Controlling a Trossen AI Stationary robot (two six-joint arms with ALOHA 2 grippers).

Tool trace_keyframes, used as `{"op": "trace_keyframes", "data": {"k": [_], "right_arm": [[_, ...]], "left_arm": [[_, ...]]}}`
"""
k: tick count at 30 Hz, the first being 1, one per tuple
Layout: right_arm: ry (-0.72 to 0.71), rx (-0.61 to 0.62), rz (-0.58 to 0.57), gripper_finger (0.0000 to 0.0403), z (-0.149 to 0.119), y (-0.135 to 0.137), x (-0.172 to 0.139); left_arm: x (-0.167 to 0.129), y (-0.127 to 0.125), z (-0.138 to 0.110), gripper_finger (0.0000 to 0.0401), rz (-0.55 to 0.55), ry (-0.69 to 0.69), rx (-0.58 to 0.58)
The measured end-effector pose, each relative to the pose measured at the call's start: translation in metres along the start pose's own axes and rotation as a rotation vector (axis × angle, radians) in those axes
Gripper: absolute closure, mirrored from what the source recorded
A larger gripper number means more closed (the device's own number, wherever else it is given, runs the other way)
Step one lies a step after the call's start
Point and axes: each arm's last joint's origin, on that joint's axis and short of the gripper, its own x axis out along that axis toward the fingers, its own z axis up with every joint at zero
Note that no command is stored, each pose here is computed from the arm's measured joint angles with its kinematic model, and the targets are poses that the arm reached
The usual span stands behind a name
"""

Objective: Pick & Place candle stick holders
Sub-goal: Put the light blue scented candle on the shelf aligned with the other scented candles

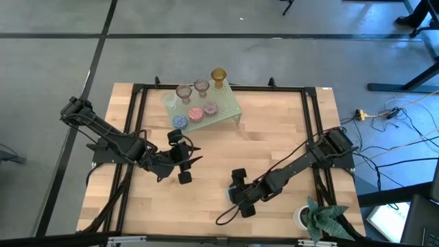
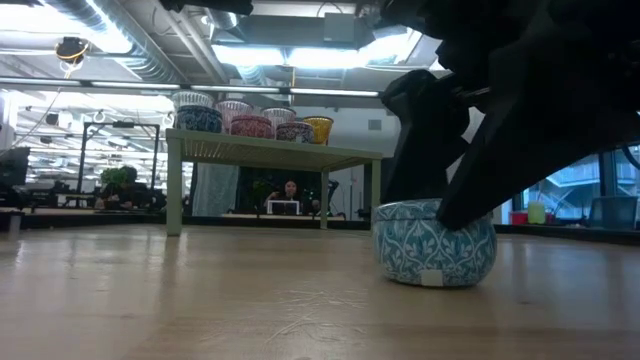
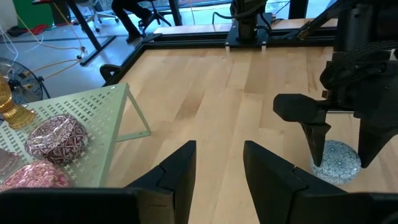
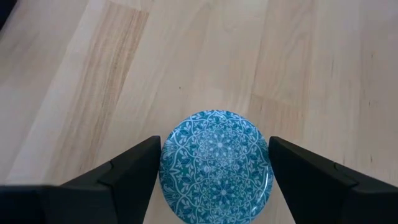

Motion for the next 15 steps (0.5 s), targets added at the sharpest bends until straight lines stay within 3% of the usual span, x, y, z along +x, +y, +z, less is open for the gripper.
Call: {"op": "trace_keyframes", "data": {"k": [15], "right_arm": [[-0.008, 0.004, 0.004, 0.0104, 0.0009, 0.0002, -0.0001]], "left_arm": [[0.0001, 0.0, 0.0001, 0.0271, -0.002, 0.0, -0.001]]}}
